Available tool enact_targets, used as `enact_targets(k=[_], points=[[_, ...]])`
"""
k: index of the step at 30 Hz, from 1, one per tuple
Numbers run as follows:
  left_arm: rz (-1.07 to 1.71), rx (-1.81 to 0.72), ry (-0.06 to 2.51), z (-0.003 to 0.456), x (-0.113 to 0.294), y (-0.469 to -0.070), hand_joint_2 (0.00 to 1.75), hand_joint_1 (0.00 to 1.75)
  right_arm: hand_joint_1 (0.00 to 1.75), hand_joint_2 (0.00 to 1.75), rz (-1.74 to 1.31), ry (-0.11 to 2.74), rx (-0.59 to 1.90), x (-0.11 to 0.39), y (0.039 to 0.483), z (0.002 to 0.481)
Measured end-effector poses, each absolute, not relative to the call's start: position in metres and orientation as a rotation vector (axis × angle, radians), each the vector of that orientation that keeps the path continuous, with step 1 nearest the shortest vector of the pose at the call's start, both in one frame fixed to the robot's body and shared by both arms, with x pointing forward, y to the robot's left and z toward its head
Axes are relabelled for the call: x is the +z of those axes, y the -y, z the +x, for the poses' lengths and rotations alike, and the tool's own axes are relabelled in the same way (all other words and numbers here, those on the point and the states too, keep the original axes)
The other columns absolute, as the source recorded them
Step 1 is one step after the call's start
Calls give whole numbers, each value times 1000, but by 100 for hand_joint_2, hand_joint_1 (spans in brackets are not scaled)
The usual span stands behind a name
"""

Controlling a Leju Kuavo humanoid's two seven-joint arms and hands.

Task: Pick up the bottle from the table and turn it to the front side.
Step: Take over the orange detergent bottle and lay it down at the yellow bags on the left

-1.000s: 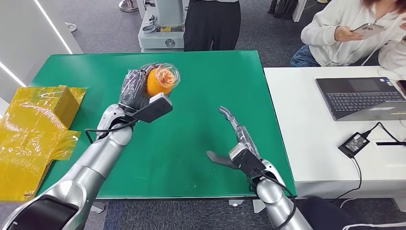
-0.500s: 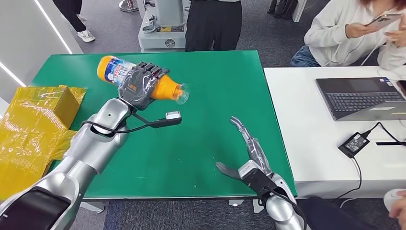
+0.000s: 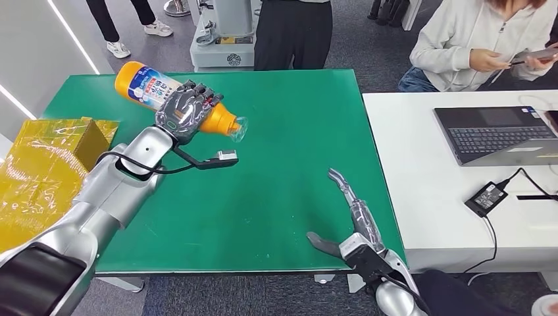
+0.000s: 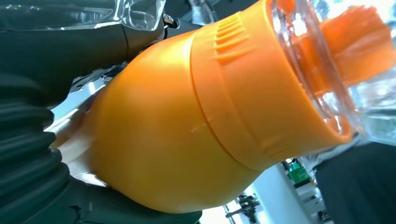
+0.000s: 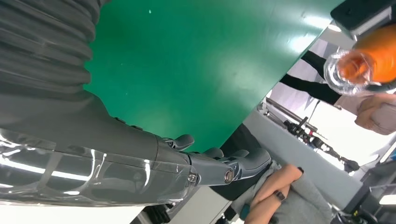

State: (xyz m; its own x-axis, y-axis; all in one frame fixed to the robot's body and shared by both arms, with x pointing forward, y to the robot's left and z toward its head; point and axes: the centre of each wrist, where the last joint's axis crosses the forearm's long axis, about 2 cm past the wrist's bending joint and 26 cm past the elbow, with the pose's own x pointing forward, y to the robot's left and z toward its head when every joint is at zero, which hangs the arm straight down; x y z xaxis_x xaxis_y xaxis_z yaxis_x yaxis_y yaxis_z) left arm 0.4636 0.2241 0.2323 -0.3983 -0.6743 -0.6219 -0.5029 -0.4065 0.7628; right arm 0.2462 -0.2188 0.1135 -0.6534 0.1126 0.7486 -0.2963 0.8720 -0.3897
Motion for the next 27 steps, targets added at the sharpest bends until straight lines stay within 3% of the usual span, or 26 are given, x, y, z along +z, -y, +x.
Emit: enact_targets(k=[12, 27], points=[[1700, -1999, 1310, 485, 265, -290, 175, 175, 0, 175, 100, 2198, 595, 114, 225, 233], [1555, -1804, 1180, 482, 264, -365, 175, 175, 0, 175, 71, 2196, 554, 115, 228, 221]])
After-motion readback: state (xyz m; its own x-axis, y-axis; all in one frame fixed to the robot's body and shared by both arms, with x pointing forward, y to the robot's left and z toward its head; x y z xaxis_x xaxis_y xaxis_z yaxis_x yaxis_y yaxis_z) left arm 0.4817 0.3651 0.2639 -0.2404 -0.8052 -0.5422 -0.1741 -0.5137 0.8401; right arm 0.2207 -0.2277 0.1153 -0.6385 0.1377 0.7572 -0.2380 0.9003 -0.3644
